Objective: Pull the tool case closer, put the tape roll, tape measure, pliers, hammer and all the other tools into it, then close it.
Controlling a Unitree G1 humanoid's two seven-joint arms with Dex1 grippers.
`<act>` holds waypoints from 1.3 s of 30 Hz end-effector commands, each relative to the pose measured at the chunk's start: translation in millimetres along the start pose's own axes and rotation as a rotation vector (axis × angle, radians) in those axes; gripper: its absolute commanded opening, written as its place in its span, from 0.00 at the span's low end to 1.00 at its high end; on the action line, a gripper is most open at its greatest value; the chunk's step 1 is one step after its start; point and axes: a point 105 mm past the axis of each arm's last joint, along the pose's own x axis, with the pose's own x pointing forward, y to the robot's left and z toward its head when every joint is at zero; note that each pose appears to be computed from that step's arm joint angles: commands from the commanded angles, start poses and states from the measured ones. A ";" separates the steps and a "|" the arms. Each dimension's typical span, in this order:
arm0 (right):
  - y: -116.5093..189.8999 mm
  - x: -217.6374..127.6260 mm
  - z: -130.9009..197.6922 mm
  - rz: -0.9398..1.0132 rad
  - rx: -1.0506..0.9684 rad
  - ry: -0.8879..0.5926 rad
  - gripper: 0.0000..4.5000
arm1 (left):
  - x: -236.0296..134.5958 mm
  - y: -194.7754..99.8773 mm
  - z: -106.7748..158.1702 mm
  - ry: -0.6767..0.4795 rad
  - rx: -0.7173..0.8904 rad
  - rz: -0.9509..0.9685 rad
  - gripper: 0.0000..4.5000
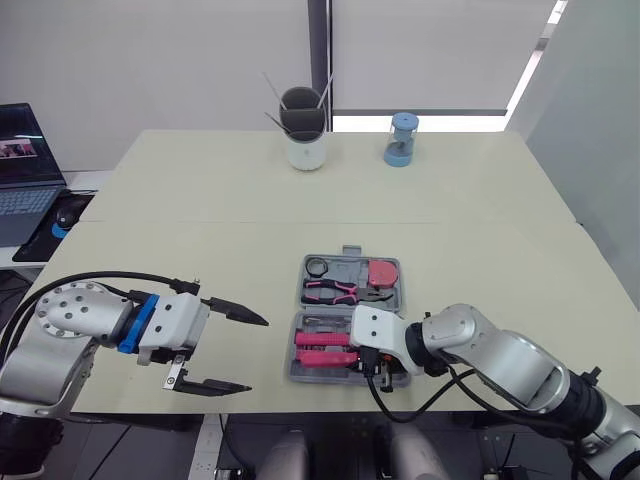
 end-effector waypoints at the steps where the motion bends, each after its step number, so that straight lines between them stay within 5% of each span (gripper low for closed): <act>1: -0.2 8.1 7.7 0.004 -0.048 -0.005 0.15 | -1.1 -2.0 4.4 0.004 0.025 -0.013 1.00; 32: 4.0 37.7 -3.9 0.051 -0.103 0.037 0.15 | 4.8 -10.8 10.5 0.010 0.007 -0.018 1.00; 39: -3.0 20.4 7.5 0.032 -0.099 -0.059 0.60 | 8.8 -8.7 9.9 0.009 0.009 -0.016 1.00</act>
